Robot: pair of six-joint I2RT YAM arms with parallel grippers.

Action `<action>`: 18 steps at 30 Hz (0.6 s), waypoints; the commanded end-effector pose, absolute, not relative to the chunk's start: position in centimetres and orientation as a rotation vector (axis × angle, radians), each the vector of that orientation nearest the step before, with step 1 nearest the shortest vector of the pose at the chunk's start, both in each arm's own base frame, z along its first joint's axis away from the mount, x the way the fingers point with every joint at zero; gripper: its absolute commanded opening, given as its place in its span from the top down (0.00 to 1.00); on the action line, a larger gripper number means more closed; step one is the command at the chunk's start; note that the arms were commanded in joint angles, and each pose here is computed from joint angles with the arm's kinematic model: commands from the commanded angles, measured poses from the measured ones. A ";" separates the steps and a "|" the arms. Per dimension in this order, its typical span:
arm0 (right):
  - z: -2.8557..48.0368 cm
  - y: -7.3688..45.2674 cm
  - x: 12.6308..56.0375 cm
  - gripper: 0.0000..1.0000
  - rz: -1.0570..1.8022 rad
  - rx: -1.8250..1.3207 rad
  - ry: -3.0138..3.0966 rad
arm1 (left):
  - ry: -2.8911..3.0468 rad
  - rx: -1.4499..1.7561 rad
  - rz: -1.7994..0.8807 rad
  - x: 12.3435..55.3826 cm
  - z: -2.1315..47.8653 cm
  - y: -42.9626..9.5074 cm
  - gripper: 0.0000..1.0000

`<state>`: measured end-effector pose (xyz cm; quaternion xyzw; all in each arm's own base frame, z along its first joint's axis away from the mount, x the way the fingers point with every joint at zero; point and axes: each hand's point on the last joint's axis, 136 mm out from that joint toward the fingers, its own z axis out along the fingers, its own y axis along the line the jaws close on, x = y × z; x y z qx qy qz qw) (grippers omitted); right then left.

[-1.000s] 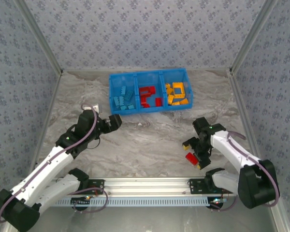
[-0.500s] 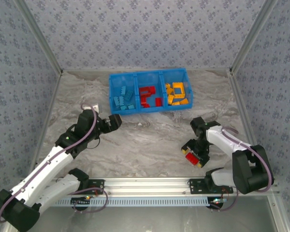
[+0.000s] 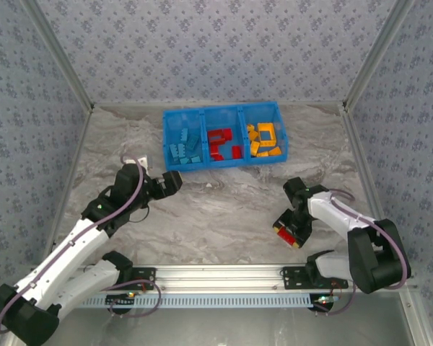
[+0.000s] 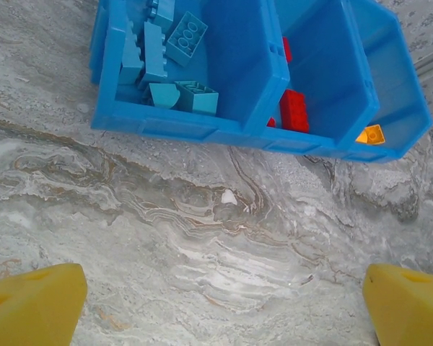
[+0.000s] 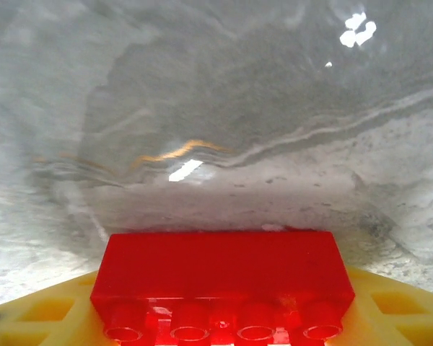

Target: Sort the legos into containers by color

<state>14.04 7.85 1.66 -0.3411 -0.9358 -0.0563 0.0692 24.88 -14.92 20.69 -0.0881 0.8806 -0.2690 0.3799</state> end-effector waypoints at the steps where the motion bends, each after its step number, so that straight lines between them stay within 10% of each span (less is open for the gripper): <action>1: 3.3 7.7 15.8 0.44 -0.159 -0.998 -2.954 | 2.215 -0.205 -0.735 24.5 22.1 -15.1 0.02; 18: 13.3 19.1 29.1 0.45 -0.526 -0.497 -3.388 | 2.014 0.126 -1.294 22.8 30.8 -22.3 0.03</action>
